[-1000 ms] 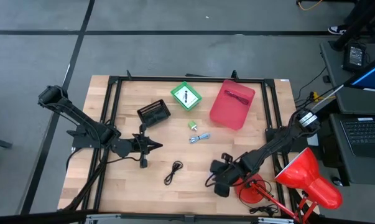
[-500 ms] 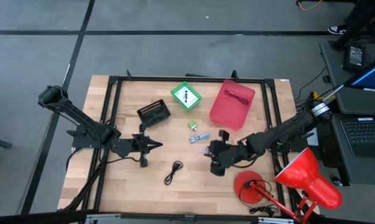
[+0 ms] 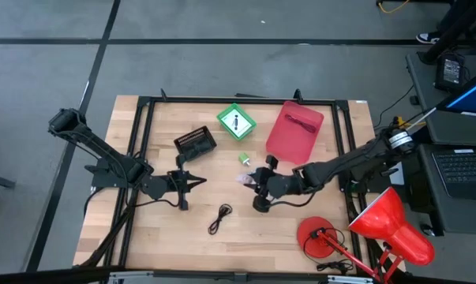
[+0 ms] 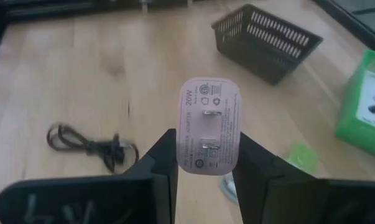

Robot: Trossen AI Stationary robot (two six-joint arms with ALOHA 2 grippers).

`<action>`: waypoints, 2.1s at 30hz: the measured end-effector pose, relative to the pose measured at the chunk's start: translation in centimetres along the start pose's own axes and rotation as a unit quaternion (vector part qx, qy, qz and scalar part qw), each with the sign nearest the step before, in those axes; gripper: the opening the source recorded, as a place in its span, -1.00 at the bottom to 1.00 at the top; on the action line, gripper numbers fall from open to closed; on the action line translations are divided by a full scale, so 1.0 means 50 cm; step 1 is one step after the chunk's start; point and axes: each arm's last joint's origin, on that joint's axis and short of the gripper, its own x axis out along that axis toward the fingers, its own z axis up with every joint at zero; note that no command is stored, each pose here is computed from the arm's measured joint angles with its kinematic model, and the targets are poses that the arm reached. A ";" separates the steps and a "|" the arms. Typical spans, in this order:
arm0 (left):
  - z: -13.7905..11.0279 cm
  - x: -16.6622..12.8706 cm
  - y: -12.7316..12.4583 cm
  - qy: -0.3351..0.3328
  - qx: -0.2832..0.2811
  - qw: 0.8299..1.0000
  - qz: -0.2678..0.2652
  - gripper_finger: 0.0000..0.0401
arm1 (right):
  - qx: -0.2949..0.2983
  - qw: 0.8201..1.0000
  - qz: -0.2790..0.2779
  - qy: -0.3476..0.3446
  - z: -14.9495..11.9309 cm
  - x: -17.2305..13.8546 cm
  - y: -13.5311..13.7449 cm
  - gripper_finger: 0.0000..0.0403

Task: Pick and place items into bin
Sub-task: Put the pink charger adapter into the black bin

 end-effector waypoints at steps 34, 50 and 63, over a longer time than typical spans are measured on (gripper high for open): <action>-0.013 0.082 0.028 0.010 0.055 0.983 0.173 0.15 | 0.054 0.993 0.001 -0.108 0.070 0.116 -0.151 -0.55; -0.008 0.141 0.059 -0.014 0.068 0.966 0.250 0.16 | 0.052 0.990 -0.017 -0.126 0.081 0.120 -0.180 -0.55; 0.003 0.176 0.080 -0.017 0.085 0.964 0.252 0.16 | 0.049 0.990 -0.025 -0.128 0.083 0.122 -0.190 -0.55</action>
